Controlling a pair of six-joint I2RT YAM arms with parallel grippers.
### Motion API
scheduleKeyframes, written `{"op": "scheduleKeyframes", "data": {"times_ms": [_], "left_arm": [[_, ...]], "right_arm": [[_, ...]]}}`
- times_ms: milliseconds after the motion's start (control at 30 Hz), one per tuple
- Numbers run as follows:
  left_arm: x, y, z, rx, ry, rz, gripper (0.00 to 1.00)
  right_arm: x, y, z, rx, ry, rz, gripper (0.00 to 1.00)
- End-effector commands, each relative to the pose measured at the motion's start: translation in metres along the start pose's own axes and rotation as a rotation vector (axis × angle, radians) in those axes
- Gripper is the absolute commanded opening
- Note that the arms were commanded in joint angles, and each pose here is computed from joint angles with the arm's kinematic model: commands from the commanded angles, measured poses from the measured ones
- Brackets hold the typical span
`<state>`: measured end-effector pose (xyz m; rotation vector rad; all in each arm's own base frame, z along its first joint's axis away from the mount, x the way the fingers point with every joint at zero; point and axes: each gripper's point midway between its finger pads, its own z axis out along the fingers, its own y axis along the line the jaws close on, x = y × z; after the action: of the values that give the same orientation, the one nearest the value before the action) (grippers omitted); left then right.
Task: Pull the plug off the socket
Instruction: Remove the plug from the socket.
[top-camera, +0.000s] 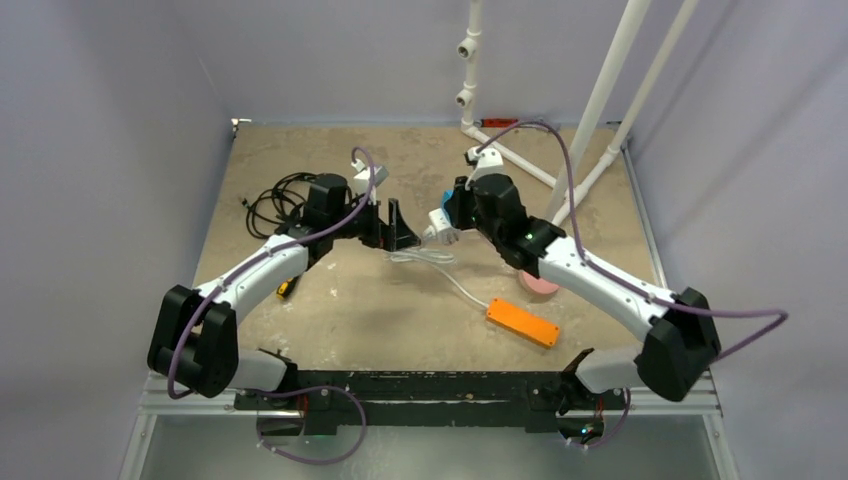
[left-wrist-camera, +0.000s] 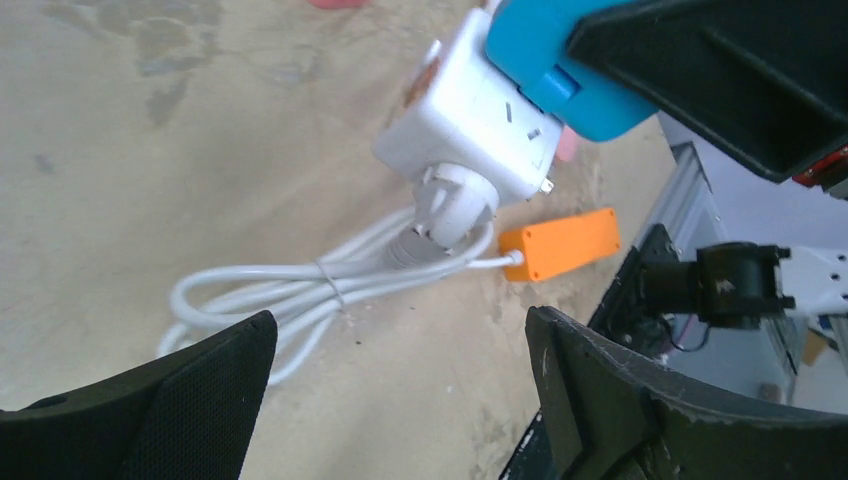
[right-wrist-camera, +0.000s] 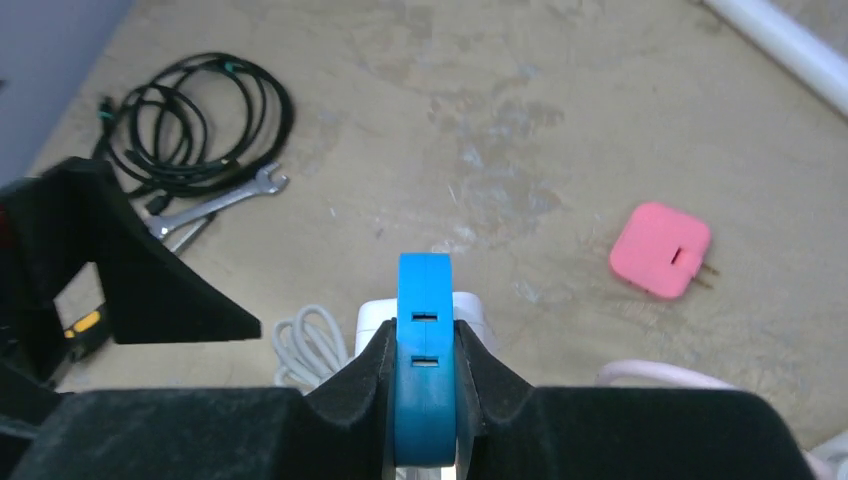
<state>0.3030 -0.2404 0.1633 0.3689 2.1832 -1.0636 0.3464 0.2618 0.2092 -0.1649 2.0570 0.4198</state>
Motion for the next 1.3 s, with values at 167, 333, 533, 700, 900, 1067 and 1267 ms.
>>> {"op": "scheduleKeyframes", "data": {"times_ms": [167,333,533,700,900,1067,1267], "left_arm": [[-0.012,-0.060,-0.001,0.307,-0.056,0.077,0.94],[-0.011,-0.059,0.002,0.320,-0.059,0.075,0.95],[0.006,-0.054,0.017,0.363,0.009,-0.023,0.96],[0.021,-0.063,0.024,0.419,0.060,-0.085,0.96],[0.023,-0.071,0.027,0.507,0.070,-0.184,0.94],[0.023,-0.077,0.025,0.554,0.068,-0.215,0.80],[0.026,-0.073,0.028,0.540,0.080,-0.233,0.78]], "right_arm": [[-0.079,0.029,-0.069,-0.287,-0.507,-0.049,0.00],[-0.067,0.033,-0.086,-0.374,-0.558,-0.053,0.00],[-0.059,0.031,-0.103,-0.431,-0.634,-0.022,0.00],[-0.058,0.031,-0.111,-0.457,-0.654,-0.003,0.00],[-0.047,0.033,-0.107,-0.479,-0.634,-0.011,0.00],[-0.045,0.035,-0.105,-0.491,-0.636,-0.015,0.00],[-0.038,0.045,-0.107,-0.553,-0.625,-0.037,0.00]]}}
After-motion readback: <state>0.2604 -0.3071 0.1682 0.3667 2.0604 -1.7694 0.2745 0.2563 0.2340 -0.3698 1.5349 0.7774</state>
